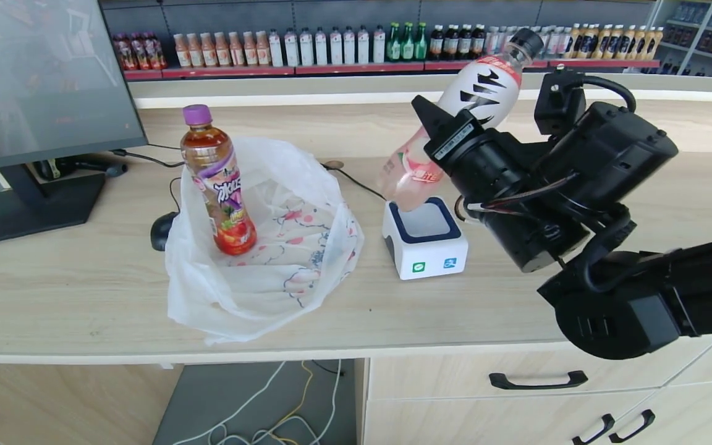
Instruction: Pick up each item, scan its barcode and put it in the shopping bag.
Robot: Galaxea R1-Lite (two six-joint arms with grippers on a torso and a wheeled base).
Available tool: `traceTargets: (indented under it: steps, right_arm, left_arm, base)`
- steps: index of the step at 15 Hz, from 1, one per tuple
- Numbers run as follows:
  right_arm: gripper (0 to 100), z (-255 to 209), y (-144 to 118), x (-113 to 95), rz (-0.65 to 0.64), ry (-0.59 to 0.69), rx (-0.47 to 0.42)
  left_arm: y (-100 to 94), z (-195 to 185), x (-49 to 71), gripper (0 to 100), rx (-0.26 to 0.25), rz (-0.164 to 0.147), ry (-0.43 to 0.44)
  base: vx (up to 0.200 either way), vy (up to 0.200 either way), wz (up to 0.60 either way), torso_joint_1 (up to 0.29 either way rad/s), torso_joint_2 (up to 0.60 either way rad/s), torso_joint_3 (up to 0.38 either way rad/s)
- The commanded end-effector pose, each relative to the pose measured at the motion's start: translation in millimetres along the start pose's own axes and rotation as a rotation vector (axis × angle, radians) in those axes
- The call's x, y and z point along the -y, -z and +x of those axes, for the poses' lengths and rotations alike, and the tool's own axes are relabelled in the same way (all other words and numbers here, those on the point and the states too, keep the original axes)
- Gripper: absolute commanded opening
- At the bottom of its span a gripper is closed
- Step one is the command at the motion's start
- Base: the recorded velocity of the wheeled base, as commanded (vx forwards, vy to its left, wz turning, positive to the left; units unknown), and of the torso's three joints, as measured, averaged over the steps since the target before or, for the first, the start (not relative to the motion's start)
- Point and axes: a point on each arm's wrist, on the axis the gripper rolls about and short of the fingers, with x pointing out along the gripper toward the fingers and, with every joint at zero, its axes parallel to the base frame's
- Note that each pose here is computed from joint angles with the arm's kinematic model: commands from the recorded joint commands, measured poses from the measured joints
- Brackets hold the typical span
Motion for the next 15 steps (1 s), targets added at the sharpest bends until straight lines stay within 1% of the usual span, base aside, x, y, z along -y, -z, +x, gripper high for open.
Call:
traceTargets:
  steps: [1,4,7,12,15]
  right_arm:
    - [0,3.7,6.1,11.2,0.048,0.039,-0.002]
    - [0,6.4,13.5,27.0,0.117,0.087,-0.006]
    - [0,6.2,18.2,31.4,0.184,0.103,-0.013]
    - [0,6.8,20.5,43.8,0.202,0.127,-0.020]
    - [0,5.7,21.4,45.3,0.230,0.131,-0.023]
  left_arm:
    - [-0.1,0.0,0.0,100,0.001,0.000,-0.001]
    - [-0.1,0.0,0.0,100,0.001,0.000,-0.001]
    - [-0.1,0.0,0.0,100,0.001,0.000,-0.001]
    - [-0.1,0.0,0.0,100,0.001,0.000,-0.001]
    - [-0.1,0.0,0.0,100,0.001,0.000,-0.001]
  base:
    - [0.000,0.000,0.00,0.000,0.00,0.000]
    - [0.000,0.000,0.00,0.000,0.00,0.000]
    - [0.000,0.000,0.00,0.000,0.00,0.000]
    - [0.000,0.000,0.00,0.000,0.00,0.000]
    - [0.000,0.000,0.00,0.000,0.00,0.000]
